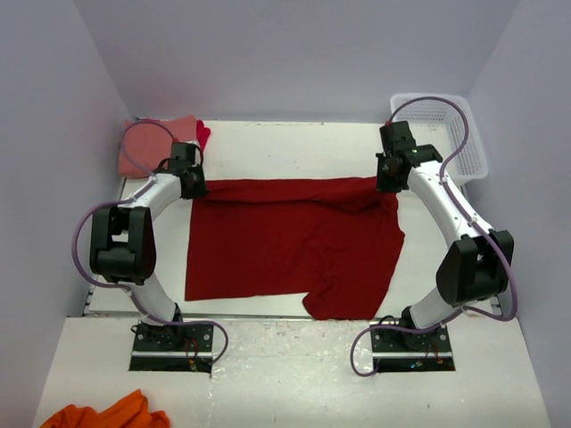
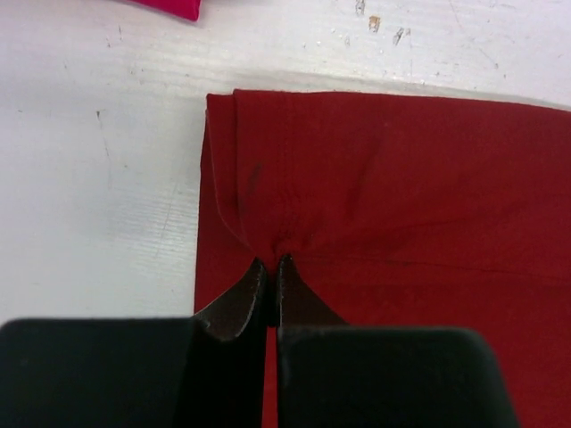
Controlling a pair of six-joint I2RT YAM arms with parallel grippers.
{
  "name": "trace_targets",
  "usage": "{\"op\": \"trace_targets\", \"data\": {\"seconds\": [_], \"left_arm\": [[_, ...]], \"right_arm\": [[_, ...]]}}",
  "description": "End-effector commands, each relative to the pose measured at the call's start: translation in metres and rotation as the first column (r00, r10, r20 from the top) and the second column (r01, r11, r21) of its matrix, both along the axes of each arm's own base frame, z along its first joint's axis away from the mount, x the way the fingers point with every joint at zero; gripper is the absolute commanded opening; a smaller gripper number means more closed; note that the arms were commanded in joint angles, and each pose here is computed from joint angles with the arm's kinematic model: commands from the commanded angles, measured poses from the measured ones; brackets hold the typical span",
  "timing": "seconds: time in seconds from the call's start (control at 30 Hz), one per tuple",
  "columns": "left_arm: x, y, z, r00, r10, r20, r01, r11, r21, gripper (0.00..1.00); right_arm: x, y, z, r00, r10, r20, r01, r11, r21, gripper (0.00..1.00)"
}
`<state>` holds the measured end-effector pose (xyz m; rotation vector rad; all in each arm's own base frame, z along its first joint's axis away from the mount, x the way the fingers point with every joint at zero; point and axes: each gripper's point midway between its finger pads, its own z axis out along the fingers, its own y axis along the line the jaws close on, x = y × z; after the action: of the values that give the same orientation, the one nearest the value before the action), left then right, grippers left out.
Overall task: Fold and stack the t-shirts
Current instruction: Flatten out the tshirt
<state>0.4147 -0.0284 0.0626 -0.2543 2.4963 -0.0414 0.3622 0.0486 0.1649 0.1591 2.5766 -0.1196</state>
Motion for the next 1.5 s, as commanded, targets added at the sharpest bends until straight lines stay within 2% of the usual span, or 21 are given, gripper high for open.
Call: {"op": "trace_targets", "data": {"seconds": [0.0,0.53,0.77,0.93,1.0,1.1,1.2,1.33,1.47], "left_arm": [[-0.002,0.001,0.012,0.999,0.030,0.032,-0.031,0.999,0.018,0.00],[-0.019,-0.001,-0.016,0.997,0.074,-0.031,-0.072,0.995,0.073,0.00],[-0.021,0.003,-0.022,0.994,0.095,-0.045,-0.091,0.991,0.096,0.00],[-0.019,0.006,-0.019,0.994,0.105,-0.038,-0.101,0.989,0.105,0.00],[-0.018,0.005,-0.019,0.994,0.104,-0.037,-0.100,0.990,0.100,0.00],[-0.017,0.003,-0.021,0.994,0.101,-0.043,-0.096,0.991,0.094,0.00],[-0.018,0.003,-0.024,0.994,0.101,-0.050,-0.096,0.991,0.095,0.00],[-0.016,0.003,-0.023,0.994,0.099,-0.048,-0.094,0.991,0.094,0.00],[-0.015,0.002,-0.024,0.994,0.096,-0.051,-0.091,0.992,0.091,0.00]], "right_arm": [[-0.006,-0.006,0.001,0.999,-0.041,0.007,0.041,0.999,-0.021,0.00],[-0.029,-0.010,-0.048,0.992,-0.061,-0.108,0.054,0.996,-0.066,0.00],[-0.031,-0.018,-0.048,0.991,-0.094,-0.097,0.084,0.991,-0.102,0.00],[-0.023,-0.013,-0.017,0.997,-0.073,-0.013,0.072,0.996,-0.057,0.00],[-0.021,0.006,-0.005,1.000,-0.005,0.017,0.005,0.999,0.033,0.00],[-0.019,0.022,0.010,0.998,0.044,0.038,-0.047,0.995,0.092,0.00],[-0.020,0.034,0.017,0.995,0.089,0.045,-0.093,0.990,0.105,0.00],[-0.027,0.063,0.033,0.977,0.189,0.101,-0.205,0.961,0.185,0.00],[-0.027,0.071,0.039,0.970,0.215,0.114,-0.234,0.952,0.199,0.00]]}}
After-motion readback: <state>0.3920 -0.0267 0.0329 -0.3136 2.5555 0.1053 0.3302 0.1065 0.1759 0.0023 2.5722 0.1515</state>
